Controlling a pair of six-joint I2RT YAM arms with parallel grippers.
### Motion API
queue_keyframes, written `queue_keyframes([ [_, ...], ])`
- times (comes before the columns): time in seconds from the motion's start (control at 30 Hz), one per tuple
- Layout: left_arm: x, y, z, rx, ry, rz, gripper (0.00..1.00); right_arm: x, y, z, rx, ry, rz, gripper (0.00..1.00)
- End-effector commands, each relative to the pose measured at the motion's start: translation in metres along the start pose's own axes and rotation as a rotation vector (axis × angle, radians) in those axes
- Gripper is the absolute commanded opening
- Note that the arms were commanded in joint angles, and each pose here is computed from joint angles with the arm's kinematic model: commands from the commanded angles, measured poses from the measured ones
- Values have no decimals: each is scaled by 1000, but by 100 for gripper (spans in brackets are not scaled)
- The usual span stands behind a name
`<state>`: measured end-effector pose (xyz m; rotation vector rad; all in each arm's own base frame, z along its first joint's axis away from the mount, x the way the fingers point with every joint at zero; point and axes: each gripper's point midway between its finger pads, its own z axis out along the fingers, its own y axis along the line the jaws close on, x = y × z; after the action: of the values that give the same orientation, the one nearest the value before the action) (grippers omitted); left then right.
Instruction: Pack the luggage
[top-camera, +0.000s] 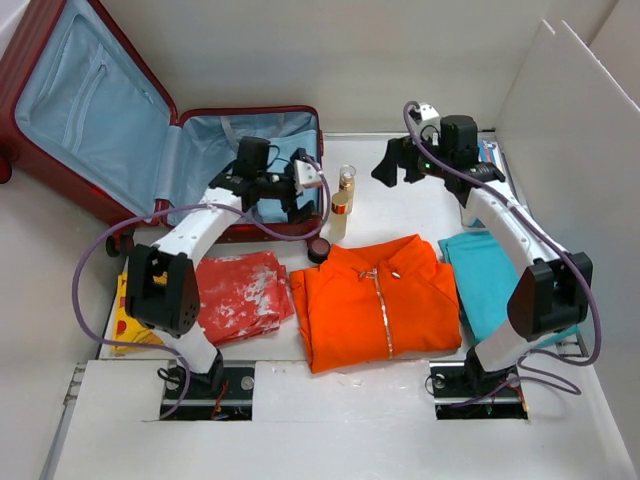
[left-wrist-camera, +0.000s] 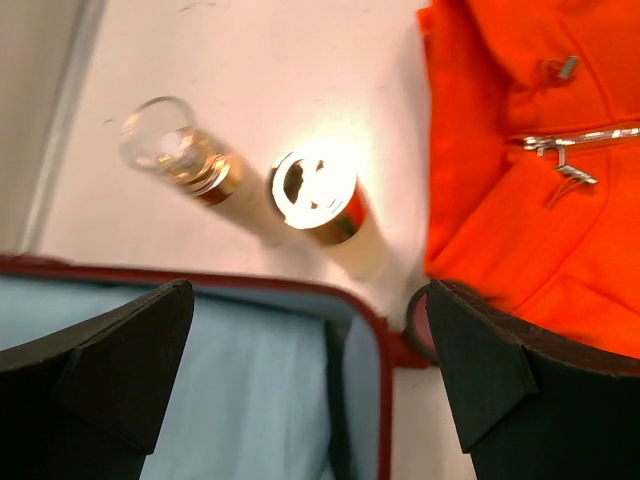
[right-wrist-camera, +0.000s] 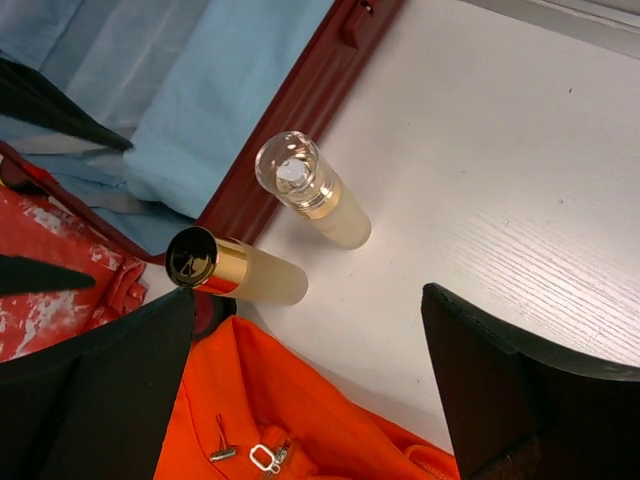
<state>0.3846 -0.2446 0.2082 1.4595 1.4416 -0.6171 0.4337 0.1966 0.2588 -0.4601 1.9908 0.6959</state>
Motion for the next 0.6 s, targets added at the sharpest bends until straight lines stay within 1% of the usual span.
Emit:
queue_keyframes([
  [0.0, 0, -19, 24, 96, -70, 4, 100, -18, 12, -14, -31, -78, -46, 98],
  [0.03, -3, -18, 30, 91, -84, -10, 100, -16, 13, -16, -31, -78, -46, 98],
  [0.07, -9, -15, 30, 76, -100, -71, 100, -11, 13, -18, -30, -70, -42, 98],
  [0.17, -11, -9, 45, 69, -120, -72, 100, -10, 16, -28, -18, -81, -57, 98],
  [0.3, -7, -31, 68, 160, -94, -104, 100, -3, 8, -38, 17, -82, -56, 98],
  [0.37, 3, -37, 80, 172, -81, -157, 100, -7, 5, -43, 28, -96, -57, 98],
  [0.43, 8, -33, 86, 145, -85, -205, 100, -12, 1, -52, 44, -110, -65, 98],
  [0.47, 9, -23, 91, 102, -91, -253, 100, -12, 1, -52, 44, -110, -65, 98],
  [0.57, 15, -16, 97, 69, -85, -272, 100, -9, -1, -56, 45, -99, -75, 98],
])
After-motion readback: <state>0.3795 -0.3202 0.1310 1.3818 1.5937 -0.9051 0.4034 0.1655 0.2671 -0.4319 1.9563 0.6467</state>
